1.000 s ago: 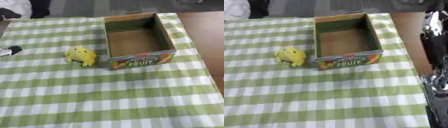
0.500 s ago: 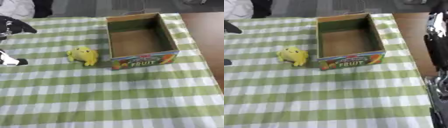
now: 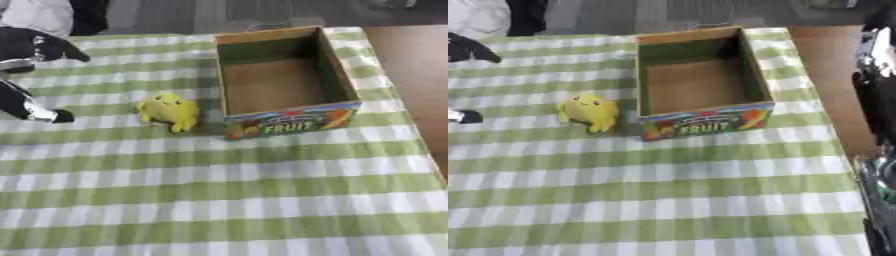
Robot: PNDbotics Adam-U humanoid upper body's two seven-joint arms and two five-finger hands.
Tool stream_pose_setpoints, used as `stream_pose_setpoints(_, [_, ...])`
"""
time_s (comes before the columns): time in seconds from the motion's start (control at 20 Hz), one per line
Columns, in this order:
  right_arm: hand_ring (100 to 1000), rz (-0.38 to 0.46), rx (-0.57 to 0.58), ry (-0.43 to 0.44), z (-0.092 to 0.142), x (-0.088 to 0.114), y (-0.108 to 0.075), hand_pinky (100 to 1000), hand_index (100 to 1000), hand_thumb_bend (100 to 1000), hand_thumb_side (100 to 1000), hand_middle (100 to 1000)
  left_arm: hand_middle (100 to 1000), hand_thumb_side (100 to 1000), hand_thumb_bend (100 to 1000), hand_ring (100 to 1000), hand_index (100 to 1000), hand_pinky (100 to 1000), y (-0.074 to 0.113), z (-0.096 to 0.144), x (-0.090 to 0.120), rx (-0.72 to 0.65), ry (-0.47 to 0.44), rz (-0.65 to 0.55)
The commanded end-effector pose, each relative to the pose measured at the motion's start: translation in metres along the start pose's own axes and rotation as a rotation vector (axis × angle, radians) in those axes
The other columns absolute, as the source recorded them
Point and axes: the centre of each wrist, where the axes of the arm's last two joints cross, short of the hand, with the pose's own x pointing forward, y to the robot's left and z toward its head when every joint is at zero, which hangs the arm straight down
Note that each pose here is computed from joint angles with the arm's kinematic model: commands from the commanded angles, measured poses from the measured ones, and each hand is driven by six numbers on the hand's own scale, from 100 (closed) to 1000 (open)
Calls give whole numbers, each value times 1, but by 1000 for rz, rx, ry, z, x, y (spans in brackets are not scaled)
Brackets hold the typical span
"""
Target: Pick up objects on the table and place them in the box.
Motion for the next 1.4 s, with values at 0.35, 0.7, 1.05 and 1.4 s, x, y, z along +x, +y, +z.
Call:
stream_pose_setpoints(0.35, [831, -2, 12, -30, -4, 6, -2, 783, 872, 100, 590, 555, 815, 726, 562, 861, 982, 888, 11, -29, 1, -28, -52, 20])
stream_pose_setpoints(0.7, [832, -5, 14, -29, -4, 7, -2, 784, 872, 100, 590, 554, 836, 613, 516, 873, 1000, 890, 8, -48, 2, -78, -38, 54])
stream_pose_setpoints(1.05, [832, -9, 19, -29, -4, 7, -1, 784, 872, 100, 590, 552, 875, 599, 499, 924, 997, 910, 18, -59, 2, -179, -16, -3])
stream_pose_setpoints(1.4, [832, -11, 28, -32, -4, 7, 0, 785, 871, 100, 590, 550, 916, 601, 542, 965, 1000, 920, 23, -69, 2, -299, 0, -87])
